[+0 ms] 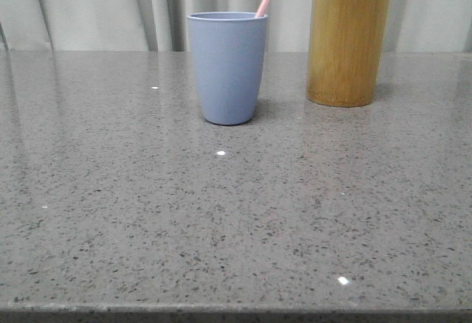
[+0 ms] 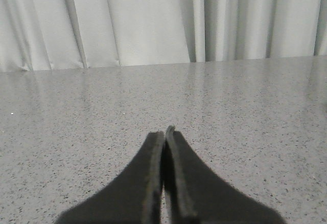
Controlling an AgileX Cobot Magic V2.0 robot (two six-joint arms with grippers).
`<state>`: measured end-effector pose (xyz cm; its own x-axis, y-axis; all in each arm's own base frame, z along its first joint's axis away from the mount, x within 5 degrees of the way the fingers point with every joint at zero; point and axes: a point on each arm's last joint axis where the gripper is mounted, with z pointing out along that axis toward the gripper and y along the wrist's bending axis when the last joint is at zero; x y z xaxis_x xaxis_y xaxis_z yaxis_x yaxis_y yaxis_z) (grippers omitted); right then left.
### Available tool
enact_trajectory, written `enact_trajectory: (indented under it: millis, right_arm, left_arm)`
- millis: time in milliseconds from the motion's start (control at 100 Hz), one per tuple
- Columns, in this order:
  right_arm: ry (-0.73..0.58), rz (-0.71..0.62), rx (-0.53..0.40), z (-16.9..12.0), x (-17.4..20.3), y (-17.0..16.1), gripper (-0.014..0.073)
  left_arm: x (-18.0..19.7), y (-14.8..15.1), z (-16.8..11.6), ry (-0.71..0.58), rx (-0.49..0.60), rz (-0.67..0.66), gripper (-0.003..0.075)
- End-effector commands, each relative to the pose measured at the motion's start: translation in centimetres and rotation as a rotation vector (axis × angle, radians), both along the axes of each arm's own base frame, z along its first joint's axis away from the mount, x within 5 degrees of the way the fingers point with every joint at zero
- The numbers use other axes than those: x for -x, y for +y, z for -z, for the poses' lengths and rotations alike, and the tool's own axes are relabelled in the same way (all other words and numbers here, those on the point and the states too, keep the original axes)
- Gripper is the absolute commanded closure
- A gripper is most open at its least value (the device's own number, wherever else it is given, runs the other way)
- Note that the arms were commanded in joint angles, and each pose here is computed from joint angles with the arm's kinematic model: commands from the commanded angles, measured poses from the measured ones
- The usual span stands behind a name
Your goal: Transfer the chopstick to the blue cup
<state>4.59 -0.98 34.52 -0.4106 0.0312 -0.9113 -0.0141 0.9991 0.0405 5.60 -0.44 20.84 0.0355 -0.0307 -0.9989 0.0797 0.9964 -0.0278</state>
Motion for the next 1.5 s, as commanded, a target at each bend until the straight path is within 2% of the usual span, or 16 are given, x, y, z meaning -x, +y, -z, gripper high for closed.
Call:
enact_trajectory:
  millis: [0,360,500,840,1490]
  right_arm:
    - [-0.117,-0.034,0.026,-0.2,0.1,0.1,0.0717]
    - [-0.422,-0.091,0.029,6.7,1.4,0.9,0.0717]
    - [-0.415,-0.094,0.056,9.6,0.6,1.2,0.0717]
    - [-0.491,-0.098,-0.007,14.0,-0.9,1.7,0.0717]
    - [-0.491,-0.095,-0.027,14.1,-0.9,1.7,0.0717]
  left_arm:
    - [0.3,0.0,-0.6,-0.112,0.017,0.001,0.0739]
    - [0.3,0.0,-0.6,-0.112,0.017,0.001,0.0739]
    - [0.3,0.0,-0.6,-0.112,0.017,0.001,0.0739]
    - [0.3,0.0,-0.6,-0.112,0.017,0.001,0.0739]
    - [0.3,0.0,-0.6,-0.112,0.017,0.001,0.0739]
